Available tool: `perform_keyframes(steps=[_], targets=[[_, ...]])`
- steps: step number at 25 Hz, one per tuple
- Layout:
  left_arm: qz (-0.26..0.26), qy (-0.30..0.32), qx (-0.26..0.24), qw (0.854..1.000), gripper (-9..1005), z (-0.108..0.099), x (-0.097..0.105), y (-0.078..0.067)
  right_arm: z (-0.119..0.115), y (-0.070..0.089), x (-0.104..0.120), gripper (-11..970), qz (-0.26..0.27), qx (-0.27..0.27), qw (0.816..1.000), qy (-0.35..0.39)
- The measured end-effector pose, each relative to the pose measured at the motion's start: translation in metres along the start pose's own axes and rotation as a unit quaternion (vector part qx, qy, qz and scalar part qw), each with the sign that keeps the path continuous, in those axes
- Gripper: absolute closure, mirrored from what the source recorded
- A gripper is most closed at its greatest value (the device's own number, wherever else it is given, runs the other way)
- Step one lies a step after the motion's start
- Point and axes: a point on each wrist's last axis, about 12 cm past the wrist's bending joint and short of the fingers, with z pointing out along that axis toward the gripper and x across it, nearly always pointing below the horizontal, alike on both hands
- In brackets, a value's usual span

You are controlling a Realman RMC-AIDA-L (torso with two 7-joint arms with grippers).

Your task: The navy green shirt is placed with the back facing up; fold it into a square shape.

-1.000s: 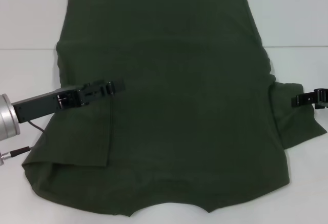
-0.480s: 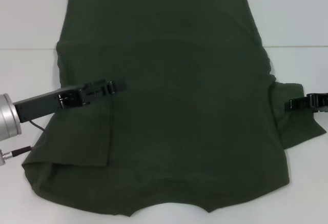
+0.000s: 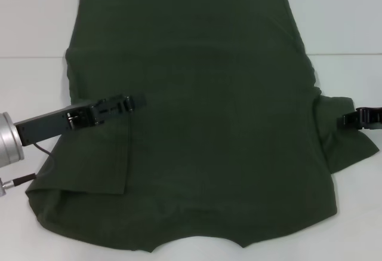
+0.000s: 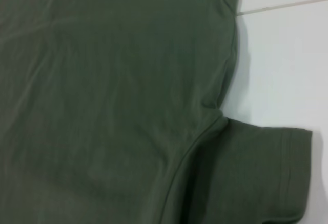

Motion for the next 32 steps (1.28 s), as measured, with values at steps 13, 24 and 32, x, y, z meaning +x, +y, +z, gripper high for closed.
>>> perform_keyframes(steps=[13, 24, 32], targets=[[-0.009, -0.006, 0.01, 1.0, 78, 0.0, 0.001, -0.001, 0.001, 0.0, 0.0, 855, -0.008, 0.005, 1.0, 0.003], [-0.013, -0.011, 0.013, 1.0, 78, -0.003, 0.002, -0.001, -0.01, -0.018, -0.005, 933, -0.004, 0.069, 0.998, -0.004], [-0.016, -0.019, 0.018, 1.0, 79, -0.009, 0.001, -0.002, -0.021, -0.034, -0.006, 933, 0.01, 0.109, 0.994, -0.007]])
